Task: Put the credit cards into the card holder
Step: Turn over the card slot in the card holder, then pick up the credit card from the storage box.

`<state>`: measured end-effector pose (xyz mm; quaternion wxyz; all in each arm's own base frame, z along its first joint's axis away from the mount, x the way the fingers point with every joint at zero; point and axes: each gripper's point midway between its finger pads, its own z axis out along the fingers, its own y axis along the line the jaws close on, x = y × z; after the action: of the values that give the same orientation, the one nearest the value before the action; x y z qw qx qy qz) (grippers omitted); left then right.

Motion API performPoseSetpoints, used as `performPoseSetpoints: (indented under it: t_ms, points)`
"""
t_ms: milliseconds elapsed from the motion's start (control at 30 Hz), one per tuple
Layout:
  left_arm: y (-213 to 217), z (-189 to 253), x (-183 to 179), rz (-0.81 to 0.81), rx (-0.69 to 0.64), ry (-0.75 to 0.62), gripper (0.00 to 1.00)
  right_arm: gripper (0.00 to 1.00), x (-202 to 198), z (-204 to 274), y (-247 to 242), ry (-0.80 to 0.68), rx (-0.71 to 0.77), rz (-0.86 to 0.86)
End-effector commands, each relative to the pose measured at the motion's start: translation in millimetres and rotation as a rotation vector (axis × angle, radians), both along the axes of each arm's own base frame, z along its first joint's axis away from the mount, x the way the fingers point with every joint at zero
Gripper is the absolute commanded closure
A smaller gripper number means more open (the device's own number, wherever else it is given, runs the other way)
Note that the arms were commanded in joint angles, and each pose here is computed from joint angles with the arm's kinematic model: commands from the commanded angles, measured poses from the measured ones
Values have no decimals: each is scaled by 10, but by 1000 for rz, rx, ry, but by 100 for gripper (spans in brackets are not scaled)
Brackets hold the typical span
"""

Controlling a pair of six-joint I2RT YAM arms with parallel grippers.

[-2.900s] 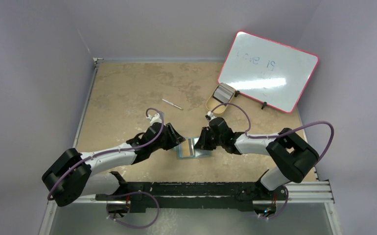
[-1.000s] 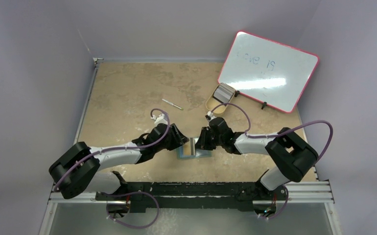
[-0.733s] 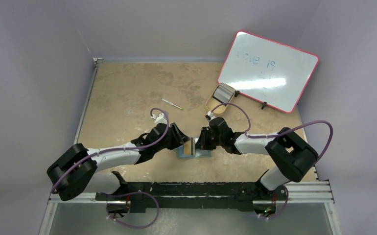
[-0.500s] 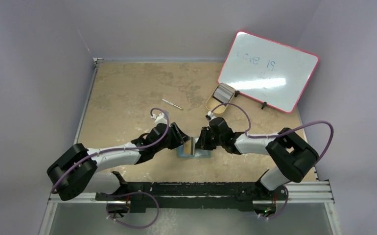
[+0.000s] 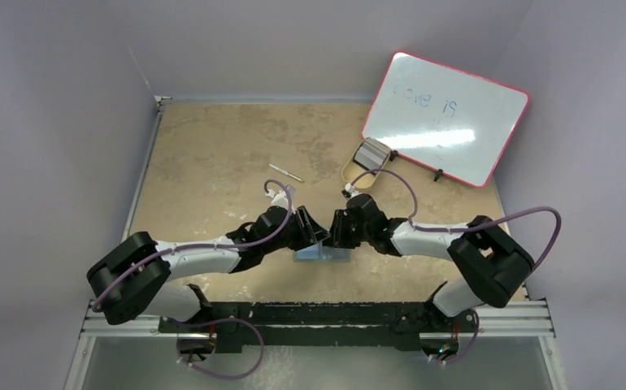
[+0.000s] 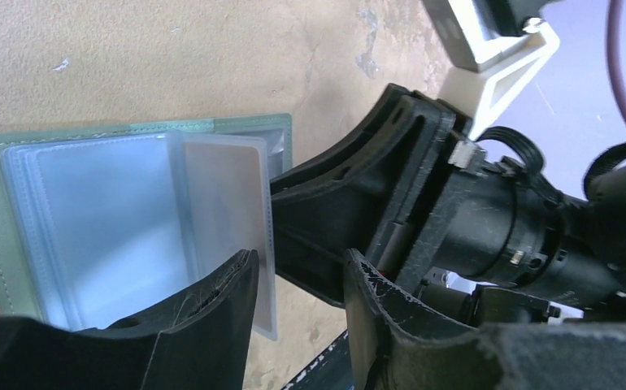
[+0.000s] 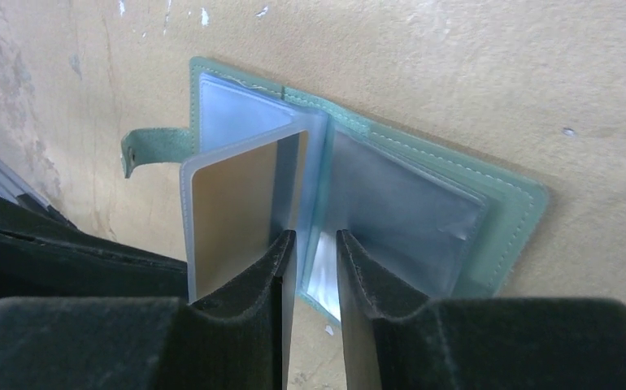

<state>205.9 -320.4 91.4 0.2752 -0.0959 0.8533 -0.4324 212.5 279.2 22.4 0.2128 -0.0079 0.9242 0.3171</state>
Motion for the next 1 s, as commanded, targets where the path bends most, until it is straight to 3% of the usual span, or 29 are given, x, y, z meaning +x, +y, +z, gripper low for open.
performPoseSetpoints:
  t_ms: [0,300,500,667,967]
  points:
    - [-173,235,79,-19,-62,-51,58,72,55,103,-127,-50,-47,-41]
    - [-242,115,130,-36,-16,-49,58,72,28,318,-274,-92,-41,-89]
    - [-263,53,148,-43,6,-47,58,70,217,520,-587,-177,-117,-144]
    - [-167,1,158,-23,53,-52,58,65,598,793,-988,-292,-191,-187]
    - [270,66,239,88,227,-102,55,49,1478,1289,-1256,-533,-526,-100]
